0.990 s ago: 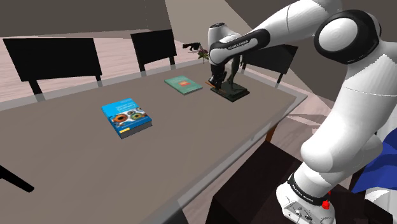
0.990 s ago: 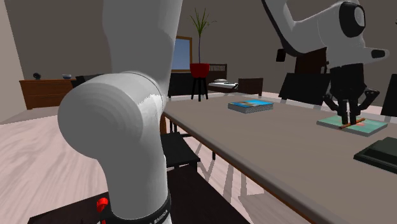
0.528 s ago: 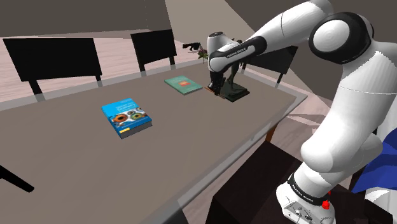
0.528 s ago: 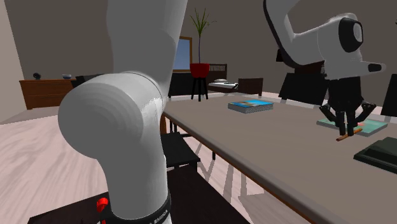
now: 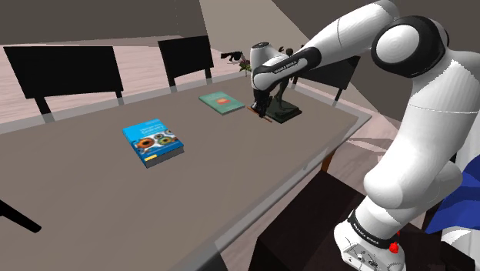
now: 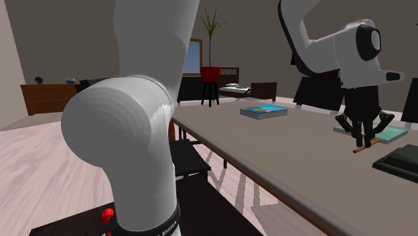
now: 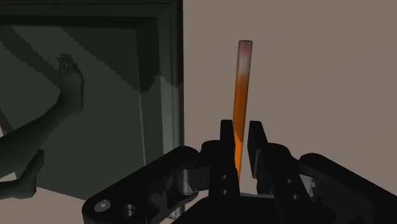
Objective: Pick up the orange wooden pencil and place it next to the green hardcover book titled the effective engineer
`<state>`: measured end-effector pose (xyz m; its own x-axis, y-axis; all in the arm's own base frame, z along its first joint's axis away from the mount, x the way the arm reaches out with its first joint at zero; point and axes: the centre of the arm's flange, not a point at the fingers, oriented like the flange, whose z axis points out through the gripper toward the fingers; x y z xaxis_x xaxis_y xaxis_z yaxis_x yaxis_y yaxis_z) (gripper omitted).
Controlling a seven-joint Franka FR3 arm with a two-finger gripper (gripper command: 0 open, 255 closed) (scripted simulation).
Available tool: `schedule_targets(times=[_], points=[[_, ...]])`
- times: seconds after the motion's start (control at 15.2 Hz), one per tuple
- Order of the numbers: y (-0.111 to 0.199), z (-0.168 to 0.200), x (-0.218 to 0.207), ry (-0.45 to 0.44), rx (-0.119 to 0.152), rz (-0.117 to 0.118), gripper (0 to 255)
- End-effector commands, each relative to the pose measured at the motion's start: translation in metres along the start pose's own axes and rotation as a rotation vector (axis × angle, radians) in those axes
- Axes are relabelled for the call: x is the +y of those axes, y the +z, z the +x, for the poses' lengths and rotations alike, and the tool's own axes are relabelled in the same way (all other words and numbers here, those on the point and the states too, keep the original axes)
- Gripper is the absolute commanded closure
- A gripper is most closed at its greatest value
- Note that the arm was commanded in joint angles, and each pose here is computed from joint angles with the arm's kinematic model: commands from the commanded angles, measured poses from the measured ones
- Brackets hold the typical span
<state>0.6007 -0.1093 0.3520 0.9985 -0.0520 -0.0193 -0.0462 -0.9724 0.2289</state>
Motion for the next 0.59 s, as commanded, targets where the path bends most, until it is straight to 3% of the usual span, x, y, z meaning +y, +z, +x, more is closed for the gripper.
schedule_targets(times=[0.0,0.07,0.4,0.53], points=[[0.000,0.000,0.000,0.000,0.000,0.000,255],[0.000,0.000,0.000,0.000,0.000,0.000,0],[0.000,0.000,0.000,0.000,0.000,0.000,0],[-0.026,0.000,0.000,0.000,0.000,0.000,0]])
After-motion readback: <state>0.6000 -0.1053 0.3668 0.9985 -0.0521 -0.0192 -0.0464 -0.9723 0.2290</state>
